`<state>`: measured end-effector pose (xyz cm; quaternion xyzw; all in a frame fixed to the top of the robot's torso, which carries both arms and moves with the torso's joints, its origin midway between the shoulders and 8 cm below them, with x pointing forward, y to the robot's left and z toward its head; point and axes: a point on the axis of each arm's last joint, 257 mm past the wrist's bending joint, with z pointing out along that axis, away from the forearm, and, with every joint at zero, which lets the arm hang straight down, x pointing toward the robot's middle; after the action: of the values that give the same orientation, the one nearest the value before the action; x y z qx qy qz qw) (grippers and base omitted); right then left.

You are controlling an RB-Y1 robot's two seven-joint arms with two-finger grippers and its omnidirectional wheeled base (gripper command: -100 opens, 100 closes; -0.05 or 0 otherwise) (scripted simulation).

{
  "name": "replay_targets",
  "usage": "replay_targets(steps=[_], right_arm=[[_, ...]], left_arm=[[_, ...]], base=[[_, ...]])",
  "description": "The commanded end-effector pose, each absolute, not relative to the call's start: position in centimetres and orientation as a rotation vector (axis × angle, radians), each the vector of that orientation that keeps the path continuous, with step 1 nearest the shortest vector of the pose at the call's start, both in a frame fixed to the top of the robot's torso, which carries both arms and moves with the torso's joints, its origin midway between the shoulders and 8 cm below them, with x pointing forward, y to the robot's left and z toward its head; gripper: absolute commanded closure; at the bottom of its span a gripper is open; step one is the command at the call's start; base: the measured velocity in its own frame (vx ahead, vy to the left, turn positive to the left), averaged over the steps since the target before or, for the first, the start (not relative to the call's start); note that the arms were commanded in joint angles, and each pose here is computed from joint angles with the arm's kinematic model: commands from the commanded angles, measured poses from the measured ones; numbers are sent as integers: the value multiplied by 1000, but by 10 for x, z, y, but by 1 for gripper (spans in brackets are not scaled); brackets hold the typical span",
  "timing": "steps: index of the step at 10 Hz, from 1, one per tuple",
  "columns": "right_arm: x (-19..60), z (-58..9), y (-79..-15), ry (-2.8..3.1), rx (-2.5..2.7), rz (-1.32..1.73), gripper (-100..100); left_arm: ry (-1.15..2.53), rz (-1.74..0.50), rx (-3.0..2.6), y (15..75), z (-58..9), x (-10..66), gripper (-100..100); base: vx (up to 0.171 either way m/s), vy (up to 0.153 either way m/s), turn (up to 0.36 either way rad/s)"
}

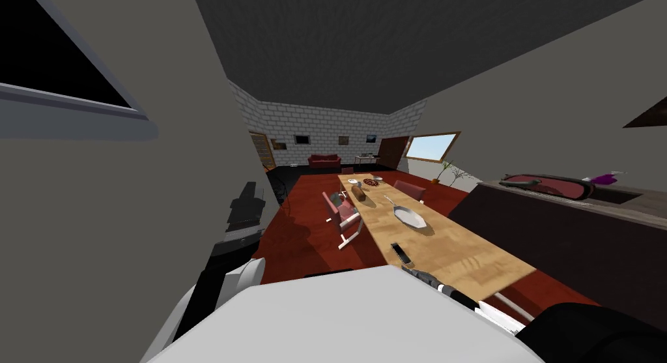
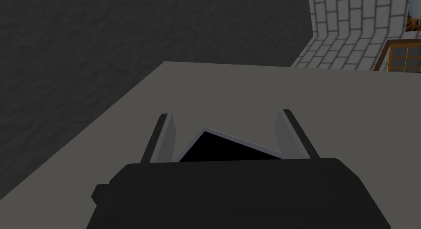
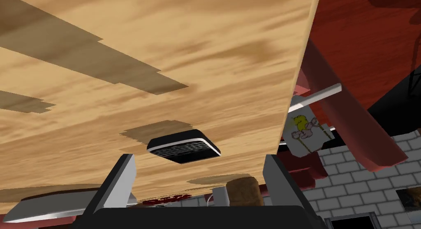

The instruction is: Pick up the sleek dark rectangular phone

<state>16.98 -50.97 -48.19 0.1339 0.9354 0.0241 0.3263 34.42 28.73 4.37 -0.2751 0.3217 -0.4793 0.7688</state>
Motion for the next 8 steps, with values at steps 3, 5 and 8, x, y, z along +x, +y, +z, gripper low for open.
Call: replay_targets(steps=[3, 5, 8], right_arm=[[115, -495, -537, 2585, 258, -30, -100], [122, -493, -537, 2567, 271, -21, 0], [125, -511, -530, 2557, 303, -28, -100]], left_arm=[[698, -1040, -597, 287, 44, 344, 0], [698, -1040, -597, 287, 44, 344, 0], [698, -1040, -597, 287, 44, 344, 0]], base=[[205, -42, 127], [48, -7, 11], [-9, -33, 83]])
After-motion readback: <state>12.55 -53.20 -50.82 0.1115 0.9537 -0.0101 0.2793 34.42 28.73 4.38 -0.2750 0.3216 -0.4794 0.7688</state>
